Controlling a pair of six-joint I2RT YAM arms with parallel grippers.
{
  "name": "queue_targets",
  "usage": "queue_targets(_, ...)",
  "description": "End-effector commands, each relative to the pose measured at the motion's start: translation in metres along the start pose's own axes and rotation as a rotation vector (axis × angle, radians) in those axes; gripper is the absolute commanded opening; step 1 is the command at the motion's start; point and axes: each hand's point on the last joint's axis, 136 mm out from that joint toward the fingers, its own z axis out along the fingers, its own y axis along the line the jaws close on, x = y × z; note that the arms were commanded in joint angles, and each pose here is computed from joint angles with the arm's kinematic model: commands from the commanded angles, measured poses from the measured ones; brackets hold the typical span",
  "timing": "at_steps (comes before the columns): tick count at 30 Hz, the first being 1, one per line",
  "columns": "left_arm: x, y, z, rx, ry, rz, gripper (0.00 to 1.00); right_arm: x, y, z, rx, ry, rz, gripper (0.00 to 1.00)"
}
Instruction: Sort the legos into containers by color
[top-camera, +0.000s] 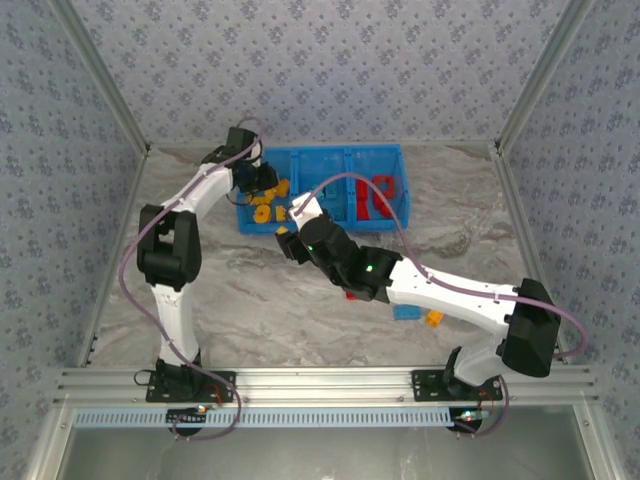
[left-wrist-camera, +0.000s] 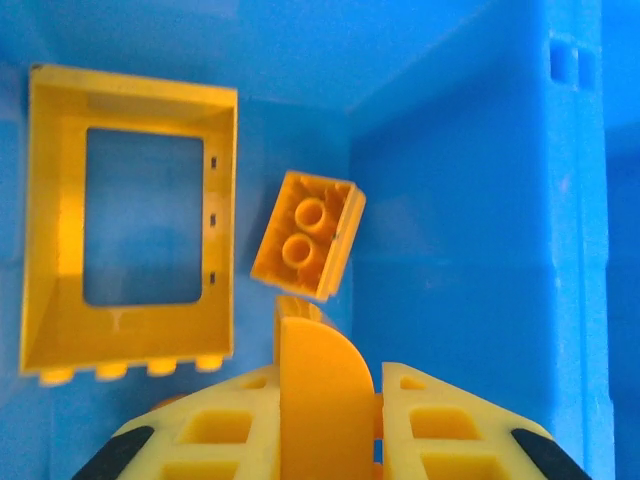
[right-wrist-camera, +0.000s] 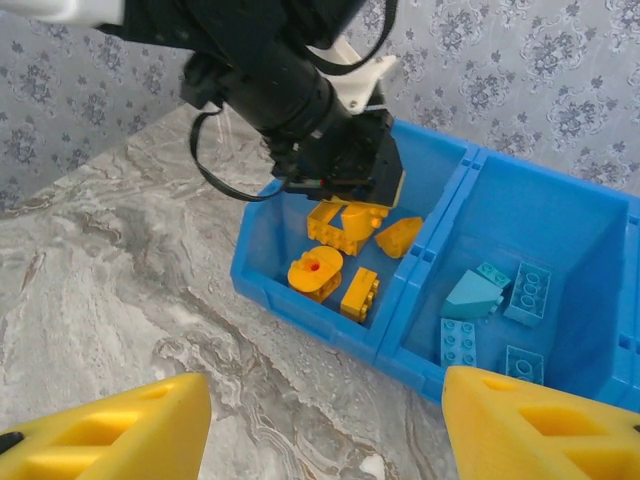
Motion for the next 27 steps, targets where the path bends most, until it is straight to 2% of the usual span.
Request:
queue_targets(1,-0.007,-0.004,0.004,0.003,0.001,-0.004,0.19,-0.024,0.004,-0.001,-0.022,-0.057,0.069,0.66)
queue_targets(8,0.003,-0.007,0.022,-0.008,0.047,0.032,0.24,-0.017,0.0,-0.002,-0.006,-0.029,0.077,0.66)
queue_targets(13,0.009,-0.008,0.016,-0.036,0.037,0.041,0.45,-0.012,-0.011,-0.006,0.027,-0.004,0.096,0.67)
queue_targets(15,0.008,-0.01,0.008,-0.04,0.022,0.045,0.5,-0.01,-0.015,-0.01,0.04,0.005,0.105,0.68)
queue_targets(21,0.0,-0.024,-0.035,-0.038,-0.051,0.055,0.56,0.007,-0.036,-0.027,0.089,0.068,0.103,0.69)
queue_targets(23,-0.001,-0.033,-0.06,-0.033,-0.097,0.068,0.57,0.032,-0.045,-0.035,0.087,0.14,0.07,0.69)
queue_targets(27,0.015,-0.059,-0.111,0.038,-0.145,0.116,0.61,0.08,-0.05,-0.053,-0.025,0.268,-0.065,0.72)
